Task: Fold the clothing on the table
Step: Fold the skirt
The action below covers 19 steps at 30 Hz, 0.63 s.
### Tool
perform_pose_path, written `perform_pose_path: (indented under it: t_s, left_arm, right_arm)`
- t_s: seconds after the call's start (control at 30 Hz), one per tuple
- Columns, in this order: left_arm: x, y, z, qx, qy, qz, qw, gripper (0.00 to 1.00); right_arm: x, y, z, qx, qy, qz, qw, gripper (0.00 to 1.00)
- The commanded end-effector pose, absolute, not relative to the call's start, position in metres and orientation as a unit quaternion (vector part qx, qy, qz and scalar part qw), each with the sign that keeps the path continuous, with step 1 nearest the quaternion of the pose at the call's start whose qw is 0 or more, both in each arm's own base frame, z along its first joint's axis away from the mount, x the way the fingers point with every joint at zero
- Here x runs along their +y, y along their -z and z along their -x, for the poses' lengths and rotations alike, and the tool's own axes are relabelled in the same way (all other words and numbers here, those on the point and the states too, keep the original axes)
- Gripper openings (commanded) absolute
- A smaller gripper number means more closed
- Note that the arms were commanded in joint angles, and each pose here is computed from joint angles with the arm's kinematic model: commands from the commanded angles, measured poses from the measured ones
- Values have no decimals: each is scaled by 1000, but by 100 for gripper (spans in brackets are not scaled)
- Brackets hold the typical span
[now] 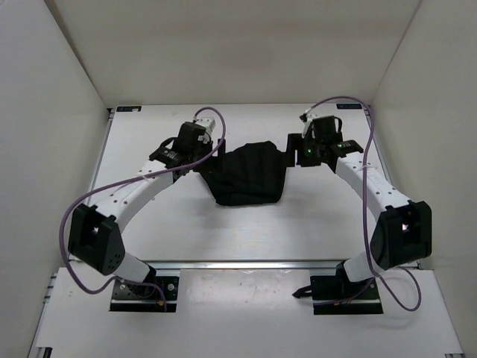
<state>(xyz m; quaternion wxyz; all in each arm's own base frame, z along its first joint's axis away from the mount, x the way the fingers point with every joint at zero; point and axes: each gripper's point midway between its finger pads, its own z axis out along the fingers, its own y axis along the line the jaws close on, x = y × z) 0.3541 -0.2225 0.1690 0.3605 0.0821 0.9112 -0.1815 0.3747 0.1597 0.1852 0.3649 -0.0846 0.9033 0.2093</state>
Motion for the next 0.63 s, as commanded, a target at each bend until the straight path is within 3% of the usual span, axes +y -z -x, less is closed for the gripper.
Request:
perform_pose_path:
  t_s: [0.0,0.17,0.23,0.4,0.47,0.6]
  left_arm:
    - [-166,-157,-329,931,61,-96,347,99]
    - [-125,-126,-289,944,29,-82,319,99]
    - [-115,-118,-277,947,30,-71,310,98]
    - [-107,-115,-258,945,45,-63,319,99]
    - [-104,-113,-256,945,47,-57,318,99]
    - [-108,-108,-251,946,52,-62,314,99]
  right_arm:
    - [124,-137,-350,941,-128,56,307,59]
    - [121,-125,-324,936,-145,44,317,64]
    - [120,-114,-313,938,-162,22,306,76]
    - [126,-114,-305,928,-204,14,313,79]
    - [127,-110,-302,932,-201,13,302,95]
    - [133,-105,-300,936,-199,15,291,100]
